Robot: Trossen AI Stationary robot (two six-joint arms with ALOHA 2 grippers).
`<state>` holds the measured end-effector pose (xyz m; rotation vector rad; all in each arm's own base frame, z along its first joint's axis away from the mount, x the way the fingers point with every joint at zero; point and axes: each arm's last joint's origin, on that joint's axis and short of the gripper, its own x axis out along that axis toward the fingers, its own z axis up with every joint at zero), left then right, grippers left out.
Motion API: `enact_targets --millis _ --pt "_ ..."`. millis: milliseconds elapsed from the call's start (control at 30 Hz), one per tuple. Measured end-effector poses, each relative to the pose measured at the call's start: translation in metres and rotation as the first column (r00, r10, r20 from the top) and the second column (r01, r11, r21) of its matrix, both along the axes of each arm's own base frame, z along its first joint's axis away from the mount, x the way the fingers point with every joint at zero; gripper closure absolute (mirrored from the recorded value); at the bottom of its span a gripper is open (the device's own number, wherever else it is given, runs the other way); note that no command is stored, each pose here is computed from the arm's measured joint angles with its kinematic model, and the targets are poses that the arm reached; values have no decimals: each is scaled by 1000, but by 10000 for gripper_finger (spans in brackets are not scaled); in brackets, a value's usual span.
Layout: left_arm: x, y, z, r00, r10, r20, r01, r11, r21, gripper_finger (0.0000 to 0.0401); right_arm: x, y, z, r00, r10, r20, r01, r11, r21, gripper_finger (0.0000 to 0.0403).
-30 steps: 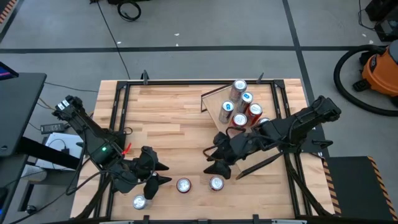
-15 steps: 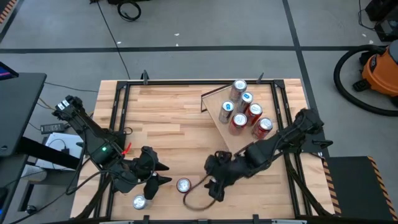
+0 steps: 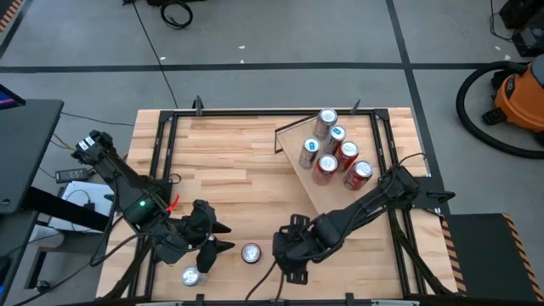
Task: Place canned beverage on shelf
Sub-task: Put the top left red soda can on the shelf
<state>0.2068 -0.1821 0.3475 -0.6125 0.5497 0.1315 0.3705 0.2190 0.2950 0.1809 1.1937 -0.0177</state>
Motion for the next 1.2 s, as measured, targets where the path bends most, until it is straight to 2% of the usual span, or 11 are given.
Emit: enact_targets --millis 233,333,467,567,700,833,933,1200 --pt "1 -3 -4 1000 -2 -13 2 1000 6 157 -1 -2 4 1000 -6 14 6 1000 -9 50" --pt "-2 -6 -6 997 -51 -52 51 999 -2 157 -1 -2 4 1000 -19 18 19 1000 -7 37" --pt "-8 -2 -15 981 -55 -188 49 998 -38 157 -10 -7 5 996 -74 -55 72 996 -43 33" --pt "-20 1 -24 946 -23 -324 11 999 -38 157 -19 -15 15 990 -120 -72 112 988 -105 34" --pt "-27 3 -35 898 2 -440 3 1000 10 157 -27 -22 30 985 -170 -16 166 973 -161 34" --pt "-25 1 -40 885 -46 -463 97 991 87 154 -35 -28 44 979 -202 34 205 964 -168 35" --pt "-21 -3 -47 854 -116 -508 206 970 125 141 -42 -30 53 977 -207 56 213 962 -170 35" --pt "-9 -8 -65 783 -192 -591 374 906 201 47 -52 -31 64 967 -237 95 249 956 -156 35"
